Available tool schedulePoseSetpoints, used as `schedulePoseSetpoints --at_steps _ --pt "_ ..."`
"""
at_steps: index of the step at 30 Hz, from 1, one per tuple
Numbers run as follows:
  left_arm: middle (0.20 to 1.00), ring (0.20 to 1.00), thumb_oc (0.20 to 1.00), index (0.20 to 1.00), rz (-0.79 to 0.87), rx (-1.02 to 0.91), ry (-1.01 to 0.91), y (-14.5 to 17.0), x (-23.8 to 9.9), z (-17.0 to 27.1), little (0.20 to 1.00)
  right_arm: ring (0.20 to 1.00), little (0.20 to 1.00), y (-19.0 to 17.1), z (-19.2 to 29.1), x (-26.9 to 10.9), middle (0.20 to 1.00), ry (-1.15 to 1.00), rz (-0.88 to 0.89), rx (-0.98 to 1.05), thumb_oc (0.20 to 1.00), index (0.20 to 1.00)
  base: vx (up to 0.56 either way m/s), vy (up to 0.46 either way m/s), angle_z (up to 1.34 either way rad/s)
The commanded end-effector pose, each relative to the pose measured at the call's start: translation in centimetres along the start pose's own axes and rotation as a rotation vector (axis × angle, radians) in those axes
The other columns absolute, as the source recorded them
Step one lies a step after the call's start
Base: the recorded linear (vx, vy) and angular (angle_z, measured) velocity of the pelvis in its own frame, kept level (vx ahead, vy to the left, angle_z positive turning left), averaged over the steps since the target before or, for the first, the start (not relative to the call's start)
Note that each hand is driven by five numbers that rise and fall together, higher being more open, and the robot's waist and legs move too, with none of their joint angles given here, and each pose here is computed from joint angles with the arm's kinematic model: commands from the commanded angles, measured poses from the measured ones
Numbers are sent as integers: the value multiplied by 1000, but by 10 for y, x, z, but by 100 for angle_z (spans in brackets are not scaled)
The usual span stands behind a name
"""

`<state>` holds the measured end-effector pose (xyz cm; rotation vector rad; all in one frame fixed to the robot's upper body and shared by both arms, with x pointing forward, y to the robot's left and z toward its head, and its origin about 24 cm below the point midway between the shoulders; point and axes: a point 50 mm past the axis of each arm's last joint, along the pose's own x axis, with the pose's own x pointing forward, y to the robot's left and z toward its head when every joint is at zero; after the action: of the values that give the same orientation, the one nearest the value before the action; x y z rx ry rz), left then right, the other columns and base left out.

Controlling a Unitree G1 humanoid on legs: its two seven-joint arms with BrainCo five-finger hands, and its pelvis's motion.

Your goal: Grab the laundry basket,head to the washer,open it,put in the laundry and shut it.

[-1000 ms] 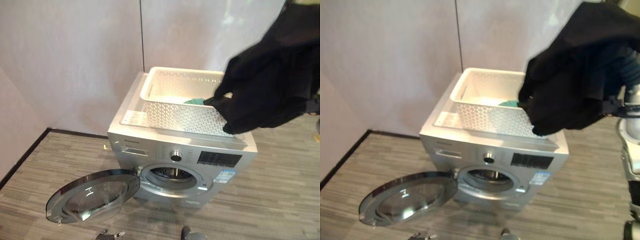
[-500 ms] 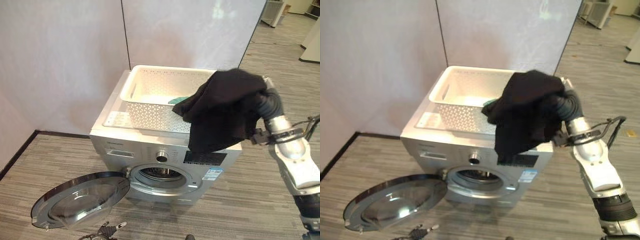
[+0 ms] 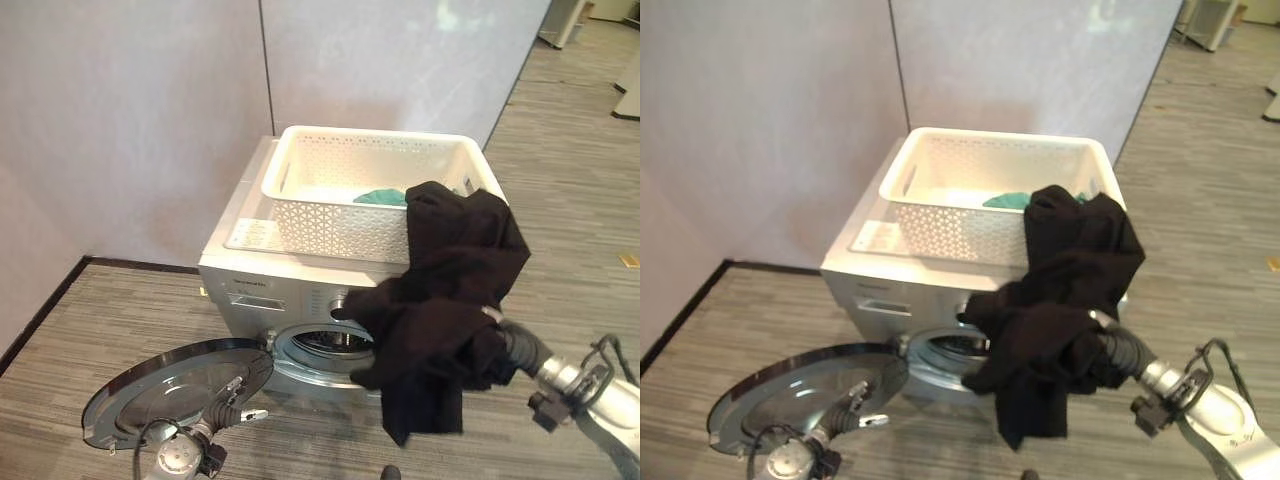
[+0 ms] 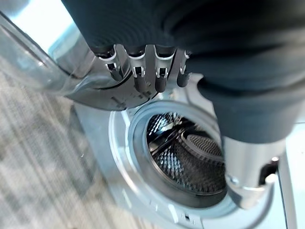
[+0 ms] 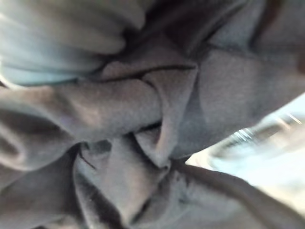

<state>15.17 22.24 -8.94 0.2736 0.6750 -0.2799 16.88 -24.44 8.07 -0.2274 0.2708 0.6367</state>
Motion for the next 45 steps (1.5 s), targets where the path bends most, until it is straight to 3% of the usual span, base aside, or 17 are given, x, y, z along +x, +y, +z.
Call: schedulePoseSetpoints --at_steps 1,2,3,5,7,12,18,22,28,40,45 --pt "1000 1000 1000 1000 -46 -14 38 0 4 -9 1000 200 200 5 -26 1 200 46 100 198 200 200 7 5 -4" --pt "1000 1000 1000 1000 -46 -13 38 0 4 -9 1000 200 200 4 -27 1 200 45 102 198 200 200 2 13 -4" --pt "1000 1000 1000 1000 -65 -32 80 -11 6 -19 1000 200 200 11 -68 -3 200 163 62 316 200 200 2 6 -4" --pt "1000 1000 1000 1000 -66 -38 90 -12 7 -21 1000 200 200 14 -86 -5 200 210 42 361 200 200 6 -4 -2" --pt "1000 1000 1000 1000 -63 -55 122 -17 5 -29 1000 200 200 27 -135 -23 200 370 -50 474 200 200 0 0 0" --pt "1000 1000 1000 1000 -33 -60 155 -15 5 -36 1000 200 200 38 -162 -27 200 465 -103 489 200 200 2 -14 3" --pt "1000 1000 1000 1000 -10 -4 118 -12 10 -26 1000 200 200 43 -147 9 200 323 -90 535 200 200 1 -14 5" --pt "1000 1000 1000 1000 -31 148 -58 -6 13 15 1000 200 200 52 -129 41 200 155 -106 627 200 200 6 -10 16" --pt "1000 1000 1000 1000 -52 223 -165 -6 10 36 1000 200 200 54 -115 55 200 52 -114 672 200 200 2 -4 22" --pt "1000 1000 1000 1000 -196 302 -418 -42 33 114 1000 200 200 48 -74 110 200 -85 -61 594 200 200 -37 -7 15" --pt "1000 1000 1000 1000 -276 338 -589 -65 38 167 1000 200 200 32 -27 136 200 -282 -76 594 200 200 -72 -5 2"
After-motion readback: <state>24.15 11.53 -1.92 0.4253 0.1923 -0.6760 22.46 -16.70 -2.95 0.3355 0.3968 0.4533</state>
